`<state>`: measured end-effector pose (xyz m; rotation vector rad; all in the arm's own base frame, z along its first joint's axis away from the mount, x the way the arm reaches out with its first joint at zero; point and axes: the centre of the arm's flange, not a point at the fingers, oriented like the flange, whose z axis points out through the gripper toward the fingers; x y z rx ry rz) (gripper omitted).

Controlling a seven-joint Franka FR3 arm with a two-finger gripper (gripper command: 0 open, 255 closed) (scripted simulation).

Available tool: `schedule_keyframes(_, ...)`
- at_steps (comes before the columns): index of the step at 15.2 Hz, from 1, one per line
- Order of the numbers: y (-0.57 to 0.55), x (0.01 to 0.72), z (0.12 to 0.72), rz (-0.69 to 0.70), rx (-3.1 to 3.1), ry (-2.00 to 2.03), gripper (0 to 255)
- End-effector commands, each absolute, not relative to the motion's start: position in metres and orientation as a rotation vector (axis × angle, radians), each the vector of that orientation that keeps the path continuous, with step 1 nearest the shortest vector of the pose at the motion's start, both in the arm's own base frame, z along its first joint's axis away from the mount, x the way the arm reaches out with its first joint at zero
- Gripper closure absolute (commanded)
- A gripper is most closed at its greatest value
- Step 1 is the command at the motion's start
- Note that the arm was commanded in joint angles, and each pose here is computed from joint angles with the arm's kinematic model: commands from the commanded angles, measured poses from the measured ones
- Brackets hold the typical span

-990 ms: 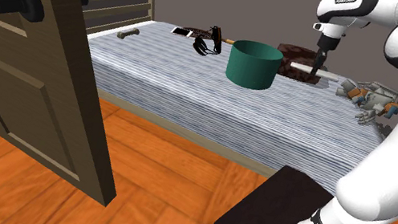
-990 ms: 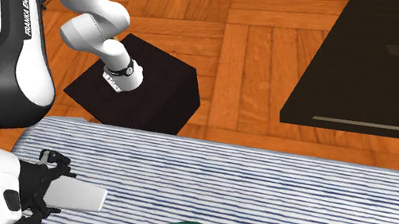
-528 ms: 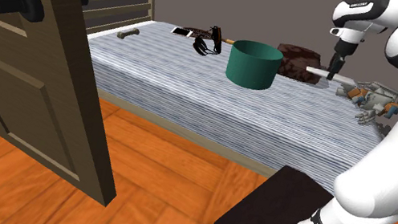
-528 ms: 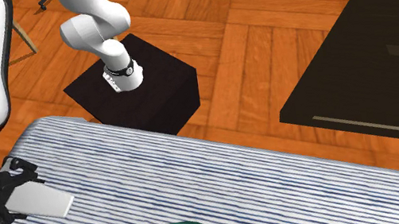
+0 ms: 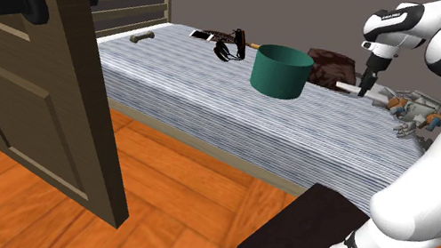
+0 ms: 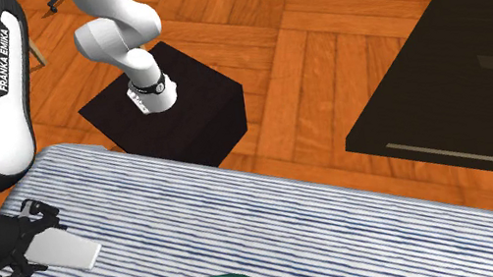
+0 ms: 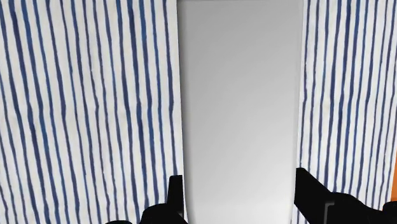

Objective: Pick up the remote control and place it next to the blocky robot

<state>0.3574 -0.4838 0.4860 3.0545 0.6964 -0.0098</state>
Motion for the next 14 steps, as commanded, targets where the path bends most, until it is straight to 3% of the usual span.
schedule_keyframes(1, -0.484, 0.357, 0.475, -0.009, 3.054, 0.696, 255)
schedule_keyframes(14, -0.484, 0.357, 0.406, -0.009, 3.054, 0.696, 255)
